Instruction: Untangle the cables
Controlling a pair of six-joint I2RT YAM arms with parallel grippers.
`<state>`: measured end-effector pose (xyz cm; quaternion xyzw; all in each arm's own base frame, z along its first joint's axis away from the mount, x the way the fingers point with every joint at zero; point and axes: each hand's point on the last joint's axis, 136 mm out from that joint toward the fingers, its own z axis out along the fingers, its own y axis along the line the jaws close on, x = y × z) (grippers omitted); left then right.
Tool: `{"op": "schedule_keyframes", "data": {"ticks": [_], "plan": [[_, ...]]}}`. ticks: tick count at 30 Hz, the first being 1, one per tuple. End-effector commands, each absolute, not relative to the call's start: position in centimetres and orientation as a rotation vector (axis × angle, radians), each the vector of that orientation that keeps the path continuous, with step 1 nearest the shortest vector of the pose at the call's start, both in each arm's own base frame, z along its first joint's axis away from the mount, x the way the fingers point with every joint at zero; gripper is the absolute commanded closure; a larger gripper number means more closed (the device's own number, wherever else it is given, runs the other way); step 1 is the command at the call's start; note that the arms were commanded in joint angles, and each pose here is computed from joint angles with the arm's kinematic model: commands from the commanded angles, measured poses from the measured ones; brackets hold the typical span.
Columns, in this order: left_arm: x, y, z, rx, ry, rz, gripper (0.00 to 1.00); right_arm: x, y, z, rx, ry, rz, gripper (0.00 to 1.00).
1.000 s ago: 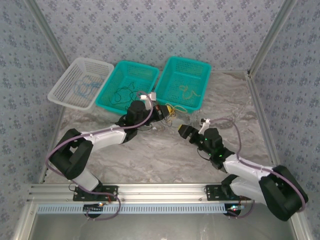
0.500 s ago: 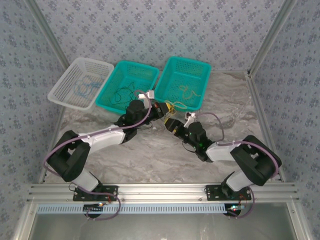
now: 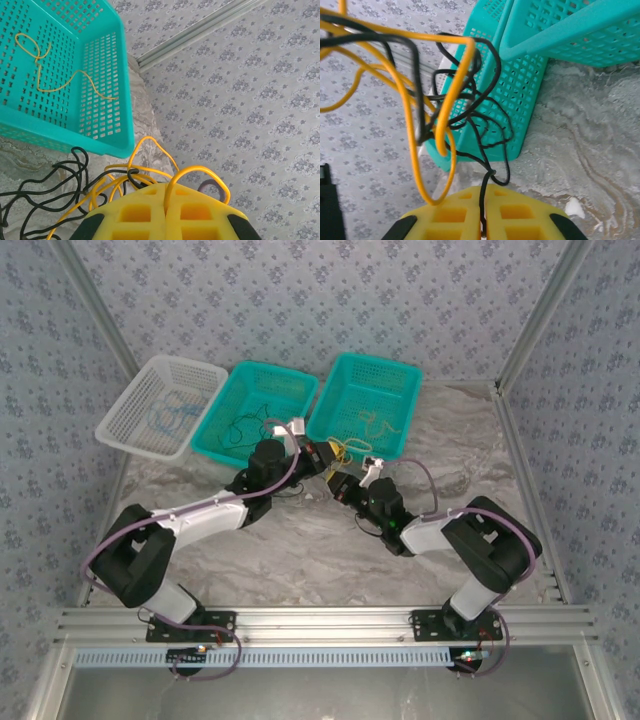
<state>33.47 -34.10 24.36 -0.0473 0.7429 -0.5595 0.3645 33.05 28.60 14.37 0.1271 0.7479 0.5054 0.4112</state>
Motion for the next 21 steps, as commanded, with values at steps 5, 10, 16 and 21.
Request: {"op": "schedule_keyframes", "data": {"ticks": [5,10,16,21], "plan": [[33.0,-32.9,27.0,-0.101,1.826,-1.395,1.00,32.7,27.2,12.6,0.307,1.924,1.152,1.00],[33.6,-30.7,26.2,-0.124,1.862,-1.240,1.00,32.0,24.6,10.6,0.333,2.010,1.025,1.00],[34.4,-26.9,24.6,-0.161,1.941,-1.074,1.00,31.6,19.7,9.3,0.372,2.105,0.838,1.00],[34.9,-22.6,23.8,-0.216,1.984,-0.952,1.00,31.4,13.9,8.8,0.480,2.152,0.656,1.00]]}}
